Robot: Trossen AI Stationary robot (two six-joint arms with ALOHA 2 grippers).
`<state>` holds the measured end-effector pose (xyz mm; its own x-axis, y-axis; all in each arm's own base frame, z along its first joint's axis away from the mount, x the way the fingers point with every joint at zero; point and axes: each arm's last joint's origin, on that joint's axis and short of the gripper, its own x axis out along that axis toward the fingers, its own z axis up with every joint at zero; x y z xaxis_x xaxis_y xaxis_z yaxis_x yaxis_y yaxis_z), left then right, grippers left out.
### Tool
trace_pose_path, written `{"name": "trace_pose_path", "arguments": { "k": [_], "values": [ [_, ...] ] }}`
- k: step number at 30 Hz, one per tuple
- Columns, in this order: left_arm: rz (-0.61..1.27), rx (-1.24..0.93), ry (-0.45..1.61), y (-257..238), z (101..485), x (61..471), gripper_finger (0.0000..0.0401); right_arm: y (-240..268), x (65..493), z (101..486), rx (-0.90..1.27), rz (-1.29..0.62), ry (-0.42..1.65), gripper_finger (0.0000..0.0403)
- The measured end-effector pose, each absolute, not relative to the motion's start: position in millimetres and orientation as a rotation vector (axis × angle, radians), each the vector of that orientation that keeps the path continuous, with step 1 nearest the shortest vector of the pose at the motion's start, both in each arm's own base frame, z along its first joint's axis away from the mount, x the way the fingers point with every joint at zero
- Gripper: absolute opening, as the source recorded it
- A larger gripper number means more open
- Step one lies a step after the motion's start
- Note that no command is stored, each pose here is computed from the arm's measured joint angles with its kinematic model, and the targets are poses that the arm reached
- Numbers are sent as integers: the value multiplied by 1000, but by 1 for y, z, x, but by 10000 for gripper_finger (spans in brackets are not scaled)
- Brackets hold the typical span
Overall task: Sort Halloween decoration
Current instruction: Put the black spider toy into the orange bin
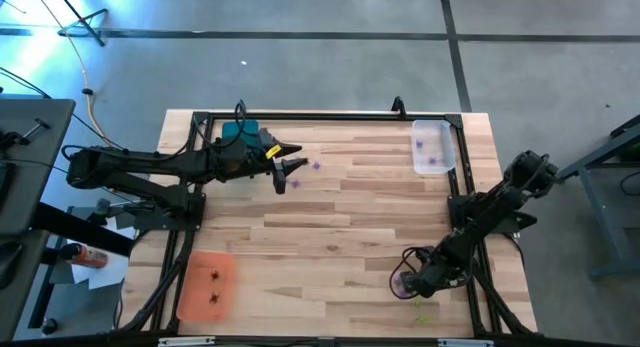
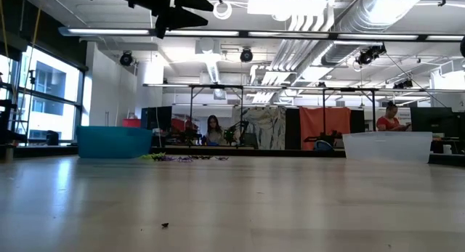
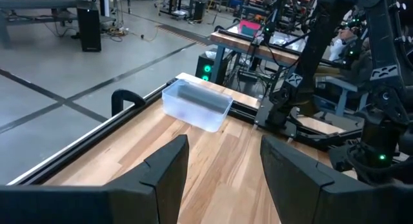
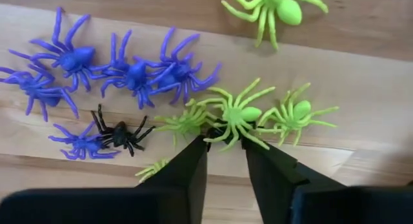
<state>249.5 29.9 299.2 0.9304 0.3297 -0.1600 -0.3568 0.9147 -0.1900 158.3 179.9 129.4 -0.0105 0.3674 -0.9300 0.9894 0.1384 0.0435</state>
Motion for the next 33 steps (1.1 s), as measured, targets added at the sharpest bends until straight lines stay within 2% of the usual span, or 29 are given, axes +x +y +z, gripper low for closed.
{"name": "trace_pose_path", "arguments": {
  "k": [6, 8, 16, 25, 30, 33],
  "values": [
    [354, -218, 128, 30, 299, 249, 182, 180, 158, 129, 1343, -856, 1541, 18],
    [354, -218, 128, 30, 299, 249, 182, 180, 158, 129, 1327, -833, 1546, 6],
    [353, -199, 130, 30, 299, 249, 182, 186, 164, 138, 1244, -681, 1552, 1],
    [368, -192, 124, 34, 300, 249, 182, 202, 178, 185, 1113, -260, 1544, 0],
    [383, -193, 122, 38, 300, 248, 182, 192, 173, 209, 1088, -137, 1455, 0],
    [385, -194, 122, 38, 300, 248, 182, 183, 171, 223, 1013, -50, 1334, 0]
  ]
}}
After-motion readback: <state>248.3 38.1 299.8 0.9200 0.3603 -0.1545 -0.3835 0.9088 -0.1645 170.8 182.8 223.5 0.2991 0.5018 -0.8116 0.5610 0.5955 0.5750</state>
